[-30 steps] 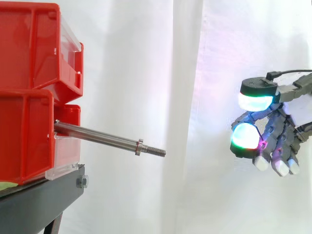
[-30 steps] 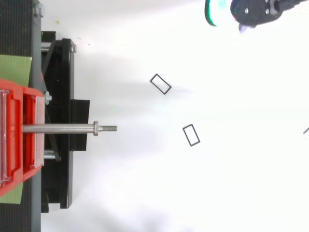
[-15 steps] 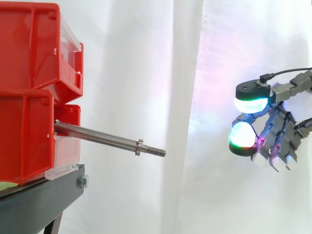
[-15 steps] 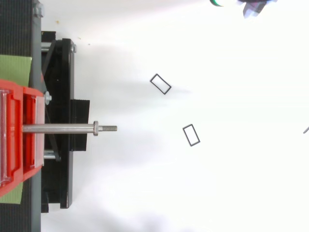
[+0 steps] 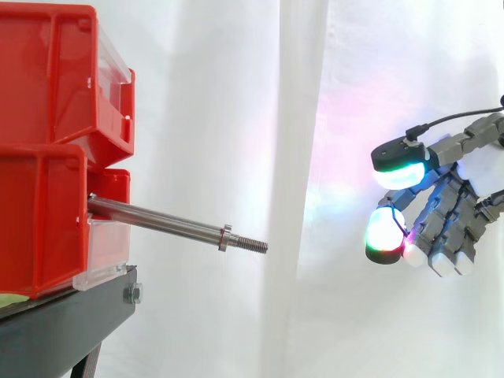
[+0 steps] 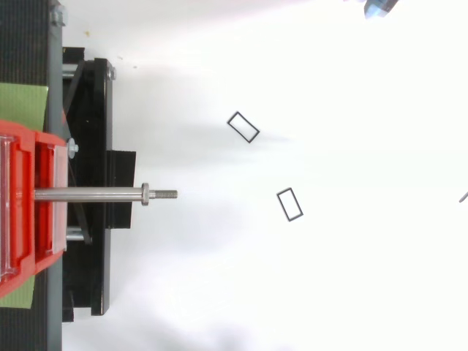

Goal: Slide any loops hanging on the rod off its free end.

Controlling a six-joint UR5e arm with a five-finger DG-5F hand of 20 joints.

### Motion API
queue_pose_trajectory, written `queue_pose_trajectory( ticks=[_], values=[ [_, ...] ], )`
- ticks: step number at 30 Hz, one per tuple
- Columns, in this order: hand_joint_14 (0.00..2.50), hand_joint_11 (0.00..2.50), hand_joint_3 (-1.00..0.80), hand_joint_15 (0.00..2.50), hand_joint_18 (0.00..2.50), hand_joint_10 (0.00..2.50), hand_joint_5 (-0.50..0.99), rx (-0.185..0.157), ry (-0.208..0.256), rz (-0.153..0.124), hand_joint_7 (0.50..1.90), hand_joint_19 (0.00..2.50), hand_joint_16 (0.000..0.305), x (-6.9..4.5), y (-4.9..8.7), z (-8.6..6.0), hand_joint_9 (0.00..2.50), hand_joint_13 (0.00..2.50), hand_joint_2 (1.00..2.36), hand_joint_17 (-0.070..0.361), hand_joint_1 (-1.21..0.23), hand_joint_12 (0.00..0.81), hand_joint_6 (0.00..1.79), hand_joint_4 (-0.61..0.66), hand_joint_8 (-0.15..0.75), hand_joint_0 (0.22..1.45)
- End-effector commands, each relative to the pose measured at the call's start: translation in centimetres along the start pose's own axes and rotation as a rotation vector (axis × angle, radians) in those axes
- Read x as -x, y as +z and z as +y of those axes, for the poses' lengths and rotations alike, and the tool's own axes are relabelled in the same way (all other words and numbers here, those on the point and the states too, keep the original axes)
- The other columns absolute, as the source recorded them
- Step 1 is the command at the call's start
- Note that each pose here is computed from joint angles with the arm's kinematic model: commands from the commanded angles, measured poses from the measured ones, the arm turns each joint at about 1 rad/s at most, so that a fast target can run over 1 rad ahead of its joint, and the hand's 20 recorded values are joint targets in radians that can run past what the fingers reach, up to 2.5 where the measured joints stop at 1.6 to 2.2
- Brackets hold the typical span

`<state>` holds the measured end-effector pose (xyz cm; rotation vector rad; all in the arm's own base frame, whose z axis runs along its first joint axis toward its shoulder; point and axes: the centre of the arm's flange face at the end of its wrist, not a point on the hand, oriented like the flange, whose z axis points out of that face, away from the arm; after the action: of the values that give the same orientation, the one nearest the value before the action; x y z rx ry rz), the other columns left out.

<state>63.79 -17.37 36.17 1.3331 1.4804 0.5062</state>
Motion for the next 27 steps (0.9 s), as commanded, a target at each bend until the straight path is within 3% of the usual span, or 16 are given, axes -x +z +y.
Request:
queue_pose_trajectory(
  ticks=[1, 2, 3, 10, 14, 16, 21, 27],
  values=[
    [0.01, 0.13, -0.07, 0.24, 0.92, 0.00, -0.14, 0.001, 0.001, -0.002, 0.99, 0.44, 0.060, 0.03, 0.02, -0.01, 0.88, 0.98, 1.00, 0.135, -0.50, 0.332, 0.50, 0.24, 0.304, 0.58],
    [0.01, 0.13, -0.06, 0.24, 0.92, 0.00, -0.14, 0.000, 0.001, -0.003, 0.99, 0.44, 0.060, 0.05, 0.02, -0.01, 0.88, 0.98, 1.01, 0.135, -0.49, 0.332, 0.50, 0.24, 0.306, 0.57],
    [0.01, 0.13, -0.08, 0.23, 0.93, 0.00, -0.15, 0.000, 0.001, -0.003, 1.01, 0.43, 0.061, 0.05, 0.02, -0.01, 0.89, 0.99, 1.17, 0.138, -0.50, 0.338, 0.50, 0.25, 0.312, 0.54],
    [0.01, 0.15, -0.09, 0.23, 0.94, 0.00, -0.15, -0.004, 0.000, -0.007, 1.05, 0.41, 0.061, 0.09, -0.01, -0.06, 0.89, 1.00, 1.21, 0.138, -0.54, 0.338, 0.50, 0.24, 0.311, 0.53],
    [0.01, 0.16, -0.08, 0.22, 0.94, 0.00, -0.15, -0.004, 0.000, -0.007, 1.09, 0.41, 0.061, 0.09, -0.01, -0.06, 0.88, 1.00, 1.19, 0.137, -0.59, 0.341, 0.50, 0.24, 0.310, 0.54],
    [0.01, 0.16, -0.08, 0.23, 0.93, 0.01, -0.15, -0.005, 0.000, -0.008, 1.11, 0.42, 0.059, 0.10, -0.01, -0.06, 0.87, 0.99, 1.00, 0.133, -0.64, 0.332, 0.50, 0.23, 0.303, 0.57],
    [0.01, 0.20, -0.16, 0.27, 0.87, 0.01, -0.16, -0.004, 0.000, -0.007, 1.19, 0.46, 0.051, 0.09, -0.01, -0.06, 0.84, 0.97, 1.01, 0.115, -0.65, 0.297, 0.52, 0.15, 0.269, 0.55],
    [0.01, 0.23, -0.24, 0.30, 0.86, 0.01, -0.17, -0.004, 0.000, -0.007, 1.11, 0.49, 0.046, 0.09, -0.01, -0.06, 0.84, 0.98, 1.01, 0.103, -0.67, 0.278, 0.61, 0.11, 0.251, 0.55]
  ],
)
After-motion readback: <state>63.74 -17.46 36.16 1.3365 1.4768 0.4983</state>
